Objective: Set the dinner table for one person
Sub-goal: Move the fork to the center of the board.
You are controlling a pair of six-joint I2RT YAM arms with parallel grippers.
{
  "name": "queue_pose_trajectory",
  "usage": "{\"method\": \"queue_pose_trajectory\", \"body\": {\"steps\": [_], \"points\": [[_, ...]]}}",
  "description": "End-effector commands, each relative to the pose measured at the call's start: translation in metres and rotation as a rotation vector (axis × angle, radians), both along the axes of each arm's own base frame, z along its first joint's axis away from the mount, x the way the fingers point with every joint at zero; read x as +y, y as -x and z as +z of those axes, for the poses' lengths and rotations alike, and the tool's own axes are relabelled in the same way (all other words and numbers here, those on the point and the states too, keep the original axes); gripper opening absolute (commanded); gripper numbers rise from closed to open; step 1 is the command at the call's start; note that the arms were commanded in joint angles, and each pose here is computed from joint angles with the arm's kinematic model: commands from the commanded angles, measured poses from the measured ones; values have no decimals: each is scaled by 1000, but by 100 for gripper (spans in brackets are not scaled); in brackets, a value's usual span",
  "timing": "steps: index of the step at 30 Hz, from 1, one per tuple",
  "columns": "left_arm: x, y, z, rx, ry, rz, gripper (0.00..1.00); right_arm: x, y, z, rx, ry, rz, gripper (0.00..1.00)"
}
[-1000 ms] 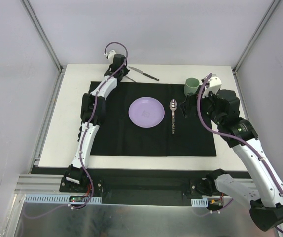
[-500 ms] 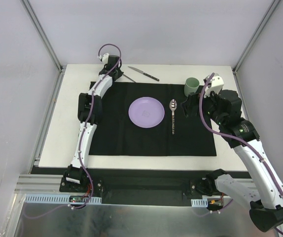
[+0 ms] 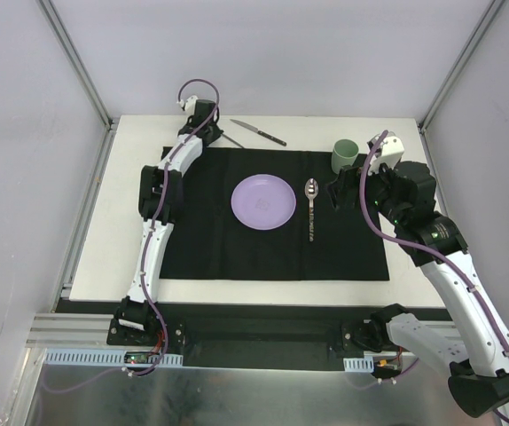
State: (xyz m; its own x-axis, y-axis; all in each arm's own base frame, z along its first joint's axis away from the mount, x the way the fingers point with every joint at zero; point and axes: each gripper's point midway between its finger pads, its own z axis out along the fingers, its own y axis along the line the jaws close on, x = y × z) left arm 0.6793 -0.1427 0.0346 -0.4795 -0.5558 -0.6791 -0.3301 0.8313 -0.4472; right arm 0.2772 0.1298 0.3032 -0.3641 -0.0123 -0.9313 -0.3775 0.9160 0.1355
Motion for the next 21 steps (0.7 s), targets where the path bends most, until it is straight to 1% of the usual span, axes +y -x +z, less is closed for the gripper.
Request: {"method": "queue_pose_trajectory", "body": {"steps": [1,5,8,15,21], "points": [[-18,-6,102,-188,35,-58,0,-1,0,22,-52,-37,-9,98],[-39,-6,110,-207,127,-106,0,0,-2,21,-49,-34,-6,98],[-51,-6,106,-203,166,-125,0,-1,-2,19,-45,-35,-10,98],[-77,1,62,-130,208,-156,0,-4,0,19,-47,-33,-22,98],[-96,6,42,-95,243,-150,0,-6,2,20,-52,-31,-27,98]]}}
